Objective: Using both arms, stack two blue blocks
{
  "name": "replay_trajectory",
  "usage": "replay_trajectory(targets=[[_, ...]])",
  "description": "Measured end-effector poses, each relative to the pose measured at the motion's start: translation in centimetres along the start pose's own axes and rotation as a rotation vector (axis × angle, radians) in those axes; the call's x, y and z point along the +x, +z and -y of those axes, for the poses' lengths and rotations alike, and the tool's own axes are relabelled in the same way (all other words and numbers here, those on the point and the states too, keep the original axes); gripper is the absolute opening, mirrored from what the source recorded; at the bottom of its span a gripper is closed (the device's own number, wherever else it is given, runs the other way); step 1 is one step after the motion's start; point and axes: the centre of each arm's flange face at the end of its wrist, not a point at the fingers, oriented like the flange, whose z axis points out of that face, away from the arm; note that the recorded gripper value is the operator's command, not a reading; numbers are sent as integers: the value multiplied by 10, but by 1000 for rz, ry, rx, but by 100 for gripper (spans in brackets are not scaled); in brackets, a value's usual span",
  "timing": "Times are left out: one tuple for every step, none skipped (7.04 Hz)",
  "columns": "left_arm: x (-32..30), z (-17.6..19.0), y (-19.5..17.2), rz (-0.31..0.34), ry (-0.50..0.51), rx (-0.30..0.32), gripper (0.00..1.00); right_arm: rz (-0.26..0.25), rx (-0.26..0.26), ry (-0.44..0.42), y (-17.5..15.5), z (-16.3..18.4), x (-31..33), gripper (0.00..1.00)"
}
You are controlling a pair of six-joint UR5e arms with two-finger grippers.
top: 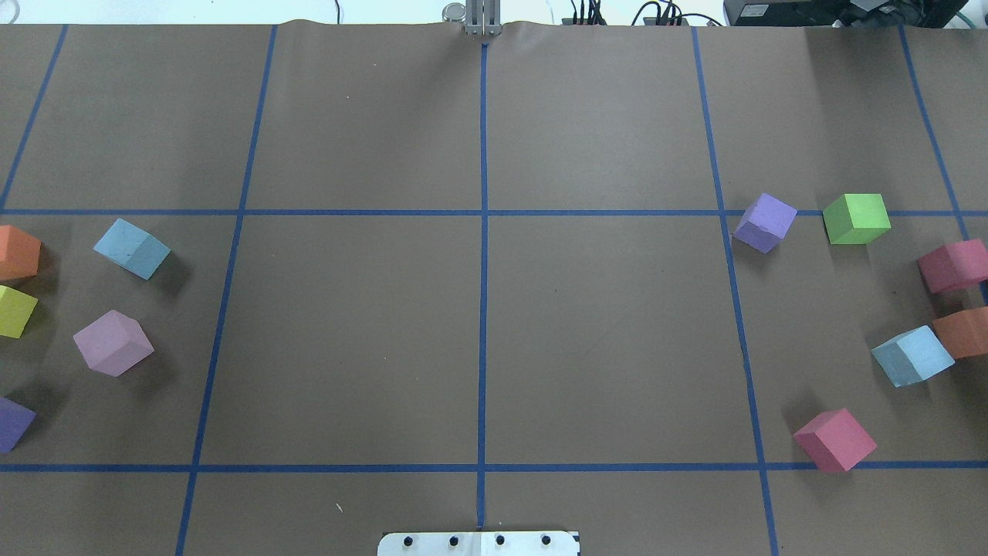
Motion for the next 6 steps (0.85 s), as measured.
replay_trajectory(targets=[[0,0,0,0,0,0,98,2,1,0,-1,0,-1,100],[0,0,0,0,1,1,98,5,2,0,-1,0,-1,100],[1,0,0,0,2,1,98,7,8,-5,-2,0,-2,100],[1,0,0,0,2,1,98,6,14,-8,-4,2,-4,100],[1,0,-1,1,3,2,98,11,19,-11,-6,4,-10,100],[1,0,-1,1,3,2,98,29,18,-27,-5,5,-27,100]])
